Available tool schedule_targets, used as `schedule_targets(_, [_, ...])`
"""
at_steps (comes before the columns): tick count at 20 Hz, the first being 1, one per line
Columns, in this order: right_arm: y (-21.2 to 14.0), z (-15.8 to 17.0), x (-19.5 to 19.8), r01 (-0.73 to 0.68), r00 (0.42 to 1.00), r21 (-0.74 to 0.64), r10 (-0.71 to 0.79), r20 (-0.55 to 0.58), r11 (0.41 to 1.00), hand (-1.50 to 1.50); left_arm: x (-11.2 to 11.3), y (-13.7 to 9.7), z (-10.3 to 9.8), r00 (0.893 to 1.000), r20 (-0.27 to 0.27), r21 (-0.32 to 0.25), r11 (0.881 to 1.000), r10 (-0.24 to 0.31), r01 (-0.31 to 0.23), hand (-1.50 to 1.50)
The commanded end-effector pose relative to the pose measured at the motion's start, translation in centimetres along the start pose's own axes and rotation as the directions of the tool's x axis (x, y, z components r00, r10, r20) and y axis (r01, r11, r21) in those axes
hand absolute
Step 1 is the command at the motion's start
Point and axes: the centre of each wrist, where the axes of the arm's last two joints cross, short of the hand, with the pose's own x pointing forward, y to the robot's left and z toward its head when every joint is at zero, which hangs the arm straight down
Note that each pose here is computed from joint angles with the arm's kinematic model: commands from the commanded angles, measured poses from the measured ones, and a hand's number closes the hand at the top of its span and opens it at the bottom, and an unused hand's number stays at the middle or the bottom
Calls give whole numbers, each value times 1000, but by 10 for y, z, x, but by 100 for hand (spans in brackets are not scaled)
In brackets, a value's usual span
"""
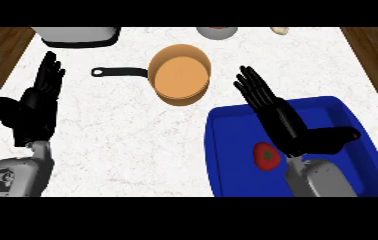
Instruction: Pick the tomato from the tray and place it in the pot
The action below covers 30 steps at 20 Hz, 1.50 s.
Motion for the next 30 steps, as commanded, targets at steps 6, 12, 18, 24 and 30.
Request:
schedule_targets(6, [-147,12,25,-241,965,-2,240,104,971,150,26,-12,-7,992,38,-45,992,119,-117,0])
schedule_targets(12, [-167,53,-31,-488,855,-91,497,147,868,-150,9,-10,-2,988,-29,-80,985,149,-150,0])
schedule_targets(18, [-204,43,-2,-512,832,51,480,279,858,-150,16,-11,3,986,-38,-96,981,163,-166,0])
schedule_targets(24, [-190,21,44,-629,768,338,626,136,700,-150,16,-15,9,987,-40,-70,985,158,-161,0])
schedule_targets(30, [-146,1,60,-705,582,575,802,135,415,-150,7,-7,5,988,-62,-62,987,144,-148,0])
